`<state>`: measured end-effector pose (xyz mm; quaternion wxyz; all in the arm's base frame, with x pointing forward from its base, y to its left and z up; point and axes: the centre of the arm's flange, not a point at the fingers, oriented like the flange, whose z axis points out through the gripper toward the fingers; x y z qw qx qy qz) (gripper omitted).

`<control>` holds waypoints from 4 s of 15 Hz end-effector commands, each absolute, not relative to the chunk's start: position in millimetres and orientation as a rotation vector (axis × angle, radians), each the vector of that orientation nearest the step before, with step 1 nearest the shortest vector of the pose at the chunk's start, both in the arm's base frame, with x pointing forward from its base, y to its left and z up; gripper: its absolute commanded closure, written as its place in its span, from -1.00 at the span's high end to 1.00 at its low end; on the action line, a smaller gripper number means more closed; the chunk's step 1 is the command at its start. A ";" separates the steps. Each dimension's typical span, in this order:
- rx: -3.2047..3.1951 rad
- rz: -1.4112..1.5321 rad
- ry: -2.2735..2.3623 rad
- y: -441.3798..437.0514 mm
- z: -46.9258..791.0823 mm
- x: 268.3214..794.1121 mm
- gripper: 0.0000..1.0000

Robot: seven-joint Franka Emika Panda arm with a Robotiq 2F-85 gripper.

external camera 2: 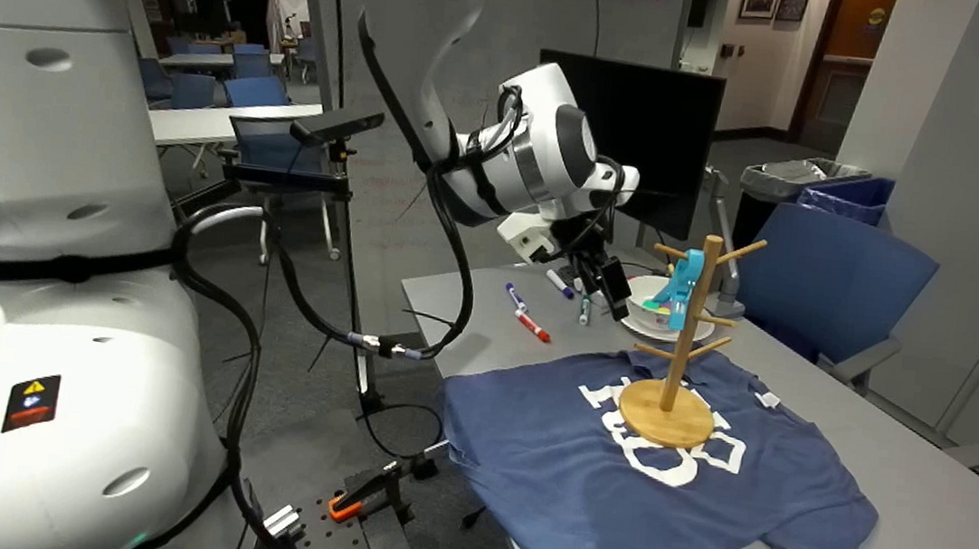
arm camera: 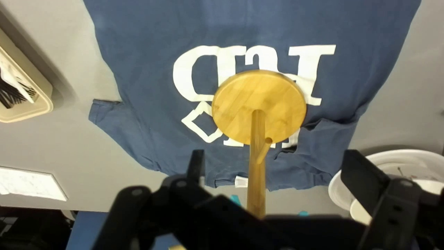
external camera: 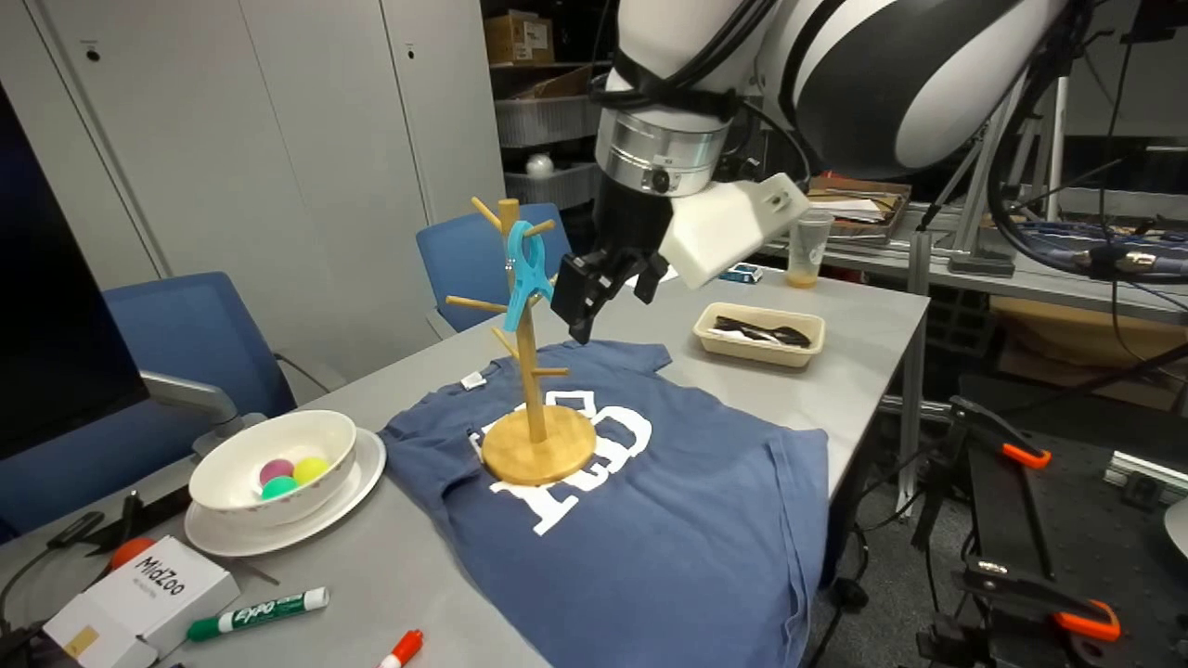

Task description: Pick up the light blue cloth peg and put it on the table.

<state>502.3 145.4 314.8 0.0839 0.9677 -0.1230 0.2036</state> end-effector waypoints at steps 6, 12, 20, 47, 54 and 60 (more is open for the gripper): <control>2.878 0.648 -0.405 147.7 312.2 515.1 1.00; 2.828 0.746 -0.501 148.7 298.5 521.5 1.00; 2.762 0.910 -0.594 154.4 281.1 531.1 1.00; 2.546 1.167 -0.526 146.7 271.2 586.0 -0.28; 2.532 1.185 -0.545 153.0 279.1 566.7 -0.28; 2.509 1.196 -0.572 149.6 292.1 550.9 -0.28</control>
